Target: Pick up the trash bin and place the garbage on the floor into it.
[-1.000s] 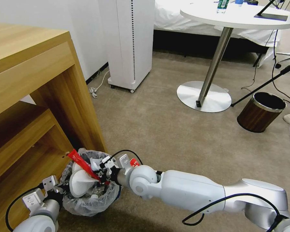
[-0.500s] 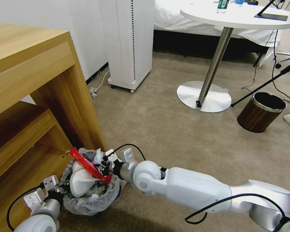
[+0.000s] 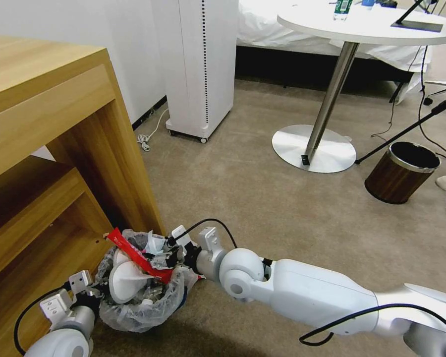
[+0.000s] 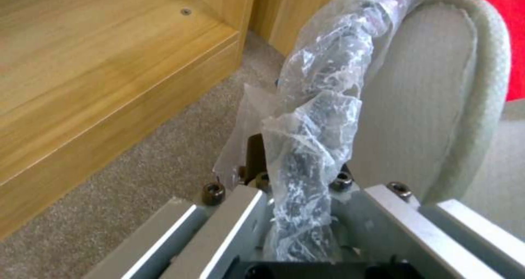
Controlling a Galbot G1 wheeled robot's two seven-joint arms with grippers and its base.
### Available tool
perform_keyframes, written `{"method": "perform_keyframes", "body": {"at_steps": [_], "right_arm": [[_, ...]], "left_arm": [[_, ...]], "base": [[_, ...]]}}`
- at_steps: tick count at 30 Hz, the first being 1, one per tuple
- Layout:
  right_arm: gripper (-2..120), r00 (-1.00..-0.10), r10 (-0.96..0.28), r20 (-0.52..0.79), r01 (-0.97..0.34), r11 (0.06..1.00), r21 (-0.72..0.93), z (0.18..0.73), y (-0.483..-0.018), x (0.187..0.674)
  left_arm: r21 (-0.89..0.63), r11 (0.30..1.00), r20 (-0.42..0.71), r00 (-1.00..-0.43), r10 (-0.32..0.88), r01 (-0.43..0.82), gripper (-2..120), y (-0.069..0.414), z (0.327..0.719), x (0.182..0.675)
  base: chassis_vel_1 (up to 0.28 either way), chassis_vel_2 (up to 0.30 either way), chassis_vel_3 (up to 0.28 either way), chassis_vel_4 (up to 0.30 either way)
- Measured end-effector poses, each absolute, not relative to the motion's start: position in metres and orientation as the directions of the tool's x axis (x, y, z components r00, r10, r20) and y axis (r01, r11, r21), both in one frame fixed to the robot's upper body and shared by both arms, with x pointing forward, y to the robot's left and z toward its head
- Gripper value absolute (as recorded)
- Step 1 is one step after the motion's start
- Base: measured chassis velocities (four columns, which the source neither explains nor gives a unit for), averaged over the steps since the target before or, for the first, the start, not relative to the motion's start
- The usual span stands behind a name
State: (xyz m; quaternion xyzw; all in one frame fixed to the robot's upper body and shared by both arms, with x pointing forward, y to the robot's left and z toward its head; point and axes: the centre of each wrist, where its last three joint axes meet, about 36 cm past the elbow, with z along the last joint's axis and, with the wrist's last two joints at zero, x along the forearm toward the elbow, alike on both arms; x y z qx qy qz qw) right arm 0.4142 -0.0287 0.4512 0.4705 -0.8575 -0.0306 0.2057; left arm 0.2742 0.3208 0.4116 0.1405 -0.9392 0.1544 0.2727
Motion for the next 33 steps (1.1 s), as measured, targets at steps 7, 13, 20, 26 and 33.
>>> {"method": "perform_keyframes", "body": {"at_steps": [7,13,20,26,33], "right_arm": [[100,-0.538,-0.815,0.216,-0.779,0.579,0.241,0.470,-0.052,0.416],[100,-0.640,-0.756,0.136,-0.717,0.651,0.249,0.497,-0.090,0.429],[100,-0.701,-0.705,0.105,-0.666,0.701,0.256,0.512,-0.113,0.438],[100,-0.725,-0.682,0.096,-0.645,0.721,0.253,0.517,-0.124,0.438],[100,-0.799,-0.541,0.264,-0.433,0.821,0.372,0.506,-0.140,0.453]], "left_arm": [[-0.205,0.913,0.558,-0.808,-0.186,-0.352,1,0.326,0.414,0.275],[-0.187,0.906,0.570,-0.793,-0.215,-0.380,1,0.335,0.416,0.272],[-0.164,0.901,0.591,-0.771,-0.237,-0.402,1,0.342,0.416,0.269],[-0.152,0.899,0.603,-0.759,-0.245,-0.411,1,0.345,0.418,0.265],[-0.137,0.900,0.610,-0.751,-0.252,-0.414,1,0.346,0.421,0.257]], "base": [[0.000,0.000,0.000,0.000],[0.000,0.000,0.000,0.000],[0.000,0.000,0.000,0.000],[0.000,0.000,0.000,0.000],[0.000,0.000,0.000,0.000]]}}
